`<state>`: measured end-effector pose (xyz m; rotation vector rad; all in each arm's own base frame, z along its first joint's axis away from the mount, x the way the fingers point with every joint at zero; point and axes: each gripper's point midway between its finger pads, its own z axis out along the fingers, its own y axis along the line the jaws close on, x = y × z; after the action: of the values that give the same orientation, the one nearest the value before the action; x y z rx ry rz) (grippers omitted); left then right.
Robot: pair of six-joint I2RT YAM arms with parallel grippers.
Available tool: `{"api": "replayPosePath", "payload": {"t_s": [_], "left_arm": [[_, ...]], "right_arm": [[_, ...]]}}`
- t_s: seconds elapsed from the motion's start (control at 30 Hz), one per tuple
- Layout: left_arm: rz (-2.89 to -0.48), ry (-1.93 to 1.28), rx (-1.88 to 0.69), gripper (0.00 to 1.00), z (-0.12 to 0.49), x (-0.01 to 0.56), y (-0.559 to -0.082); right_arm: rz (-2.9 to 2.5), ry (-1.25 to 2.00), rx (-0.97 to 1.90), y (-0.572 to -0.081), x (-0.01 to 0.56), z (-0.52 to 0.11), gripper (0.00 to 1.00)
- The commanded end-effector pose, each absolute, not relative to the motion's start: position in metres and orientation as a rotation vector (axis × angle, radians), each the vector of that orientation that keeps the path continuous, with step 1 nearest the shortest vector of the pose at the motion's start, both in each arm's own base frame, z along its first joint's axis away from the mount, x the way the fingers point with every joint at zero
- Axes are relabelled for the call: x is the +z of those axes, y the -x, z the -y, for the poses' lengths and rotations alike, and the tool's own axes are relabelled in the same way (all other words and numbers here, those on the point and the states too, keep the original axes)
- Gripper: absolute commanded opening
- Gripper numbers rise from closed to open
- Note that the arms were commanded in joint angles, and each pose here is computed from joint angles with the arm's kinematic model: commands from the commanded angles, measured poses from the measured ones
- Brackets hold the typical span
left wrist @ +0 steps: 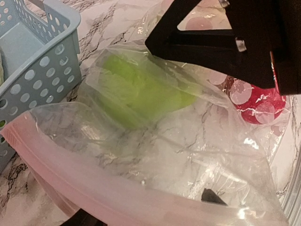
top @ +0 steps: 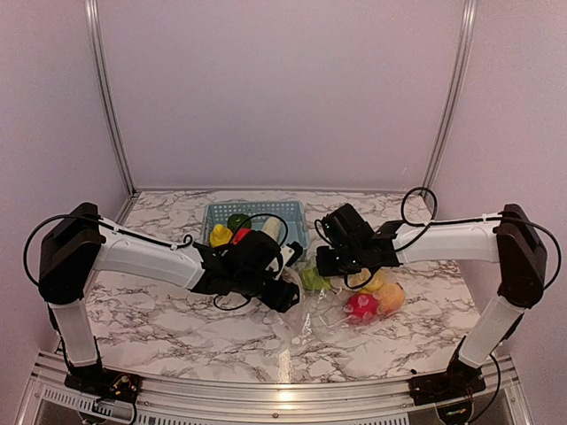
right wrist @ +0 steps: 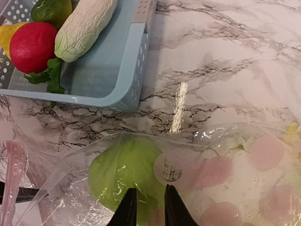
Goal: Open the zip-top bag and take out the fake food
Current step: Pick up the fake fruit from the zipper food storage bag.
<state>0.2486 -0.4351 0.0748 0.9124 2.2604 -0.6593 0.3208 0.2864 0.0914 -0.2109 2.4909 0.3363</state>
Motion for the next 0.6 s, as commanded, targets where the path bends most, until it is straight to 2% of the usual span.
{"api": "replayPosePath", "payload": {"t_s": [0.0,0.57], "left_arm": [[-2.245,-0.925,-0.658,0.7,0.44,0.075,-0.25],[-2.249,-0.93,-0.646,0.7,0.437,0.073,-0.249]], "right_arm": [[-2.395,0.163,0.357,-0.34,0.128,-0.291,0.2],[-2.527,0.212,0.32,-0.327,0.075,-0.291,0.15]]}}
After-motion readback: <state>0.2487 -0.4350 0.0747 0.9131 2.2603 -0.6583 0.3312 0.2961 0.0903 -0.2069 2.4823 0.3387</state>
